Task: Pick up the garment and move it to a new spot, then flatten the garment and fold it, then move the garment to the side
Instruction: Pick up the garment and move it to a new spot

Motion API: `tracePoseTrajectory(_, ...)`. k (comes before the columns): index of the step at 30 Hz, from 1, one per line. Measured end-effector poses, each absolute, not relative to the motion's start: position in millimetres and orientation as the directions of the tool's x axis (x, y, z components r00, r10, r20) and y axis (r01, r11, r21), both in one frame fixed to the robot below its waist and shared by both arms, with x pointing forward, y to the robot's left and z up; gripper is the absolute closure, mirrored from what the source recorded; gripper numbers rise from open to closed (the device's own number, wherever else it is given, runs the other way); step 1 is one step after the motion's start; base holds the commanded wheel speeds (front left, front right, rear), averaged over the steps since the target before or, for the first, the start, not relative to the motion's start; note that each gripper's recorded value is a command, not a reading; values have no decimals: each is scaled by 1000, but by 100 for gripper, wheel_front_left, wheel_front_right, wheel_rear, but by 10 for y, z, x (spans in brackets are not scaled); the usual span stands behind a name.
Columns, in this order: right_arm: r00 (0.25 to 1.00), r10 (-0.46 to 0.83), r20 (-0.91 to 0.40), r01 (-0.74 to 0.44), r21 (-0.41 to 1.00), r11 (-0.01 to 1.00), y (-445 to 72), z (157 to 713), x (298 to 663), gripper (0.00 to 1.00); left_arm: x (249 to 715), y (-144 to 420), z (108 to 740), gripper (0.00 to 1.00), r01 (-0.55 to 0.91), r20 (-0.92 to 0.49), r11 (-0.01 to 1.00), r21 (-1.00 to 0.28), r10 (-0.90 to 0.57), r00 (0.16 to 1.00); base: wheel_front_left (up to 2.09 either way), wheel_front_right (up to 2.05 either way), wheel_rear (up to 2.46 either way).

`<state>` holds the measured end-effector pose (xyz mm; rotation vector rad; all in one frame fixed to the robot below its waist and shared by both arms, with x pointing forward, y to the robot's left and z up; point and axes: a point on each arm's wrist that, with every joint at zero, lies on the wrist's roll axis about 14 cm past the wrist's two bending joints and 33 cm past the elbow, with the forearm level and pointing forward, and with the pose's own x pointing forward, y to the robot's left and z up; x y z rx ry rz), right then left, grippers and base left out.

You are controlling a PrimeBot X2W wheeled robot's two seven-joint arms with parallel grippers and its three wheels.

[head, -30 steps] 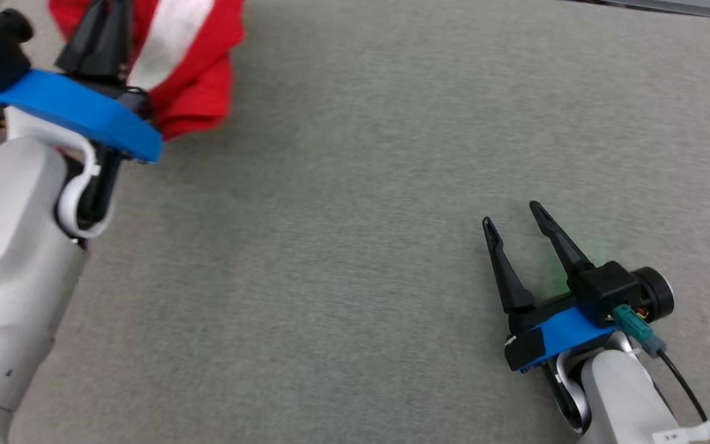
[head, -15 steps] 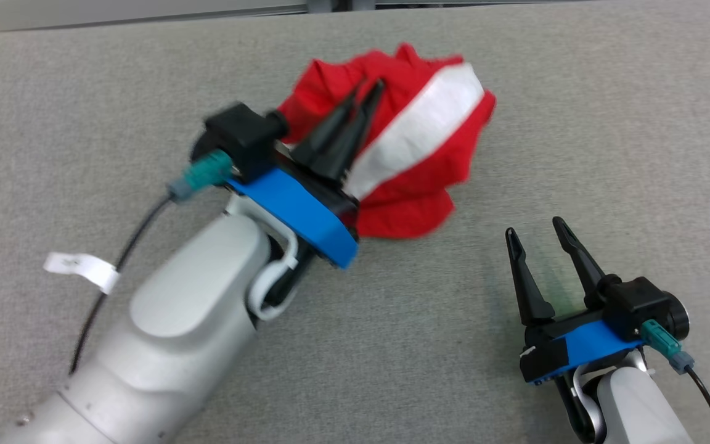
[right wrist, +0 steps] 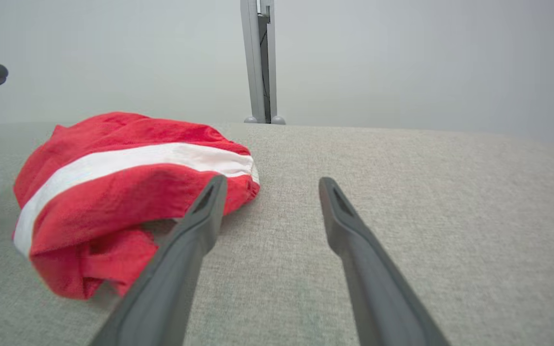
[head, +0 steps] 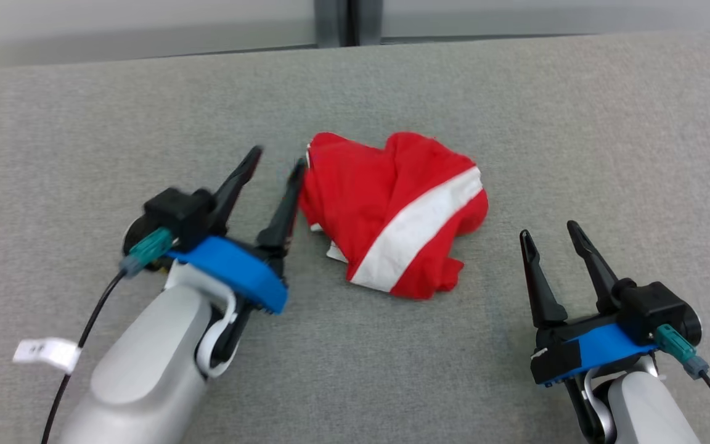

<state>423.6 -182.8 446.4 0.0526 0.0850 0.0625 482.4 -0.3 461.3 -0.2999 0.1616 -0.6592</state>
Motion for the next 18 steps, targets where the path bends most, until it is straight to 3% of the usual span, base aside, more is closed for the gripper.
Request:
tracePoseTrajectory(7,996,86,-20,-85,60,995,-1734,4690,4229,0,4592,889,4592,0,361,-63,891,-276,-392,918,0,0,0)
tracePoseTrajectory(18,995,96,-14,-94,76,993,-1677,4751,3950,0,3831,1407,4658,0,175,-36,954,-244,-190,981,0,0,0)
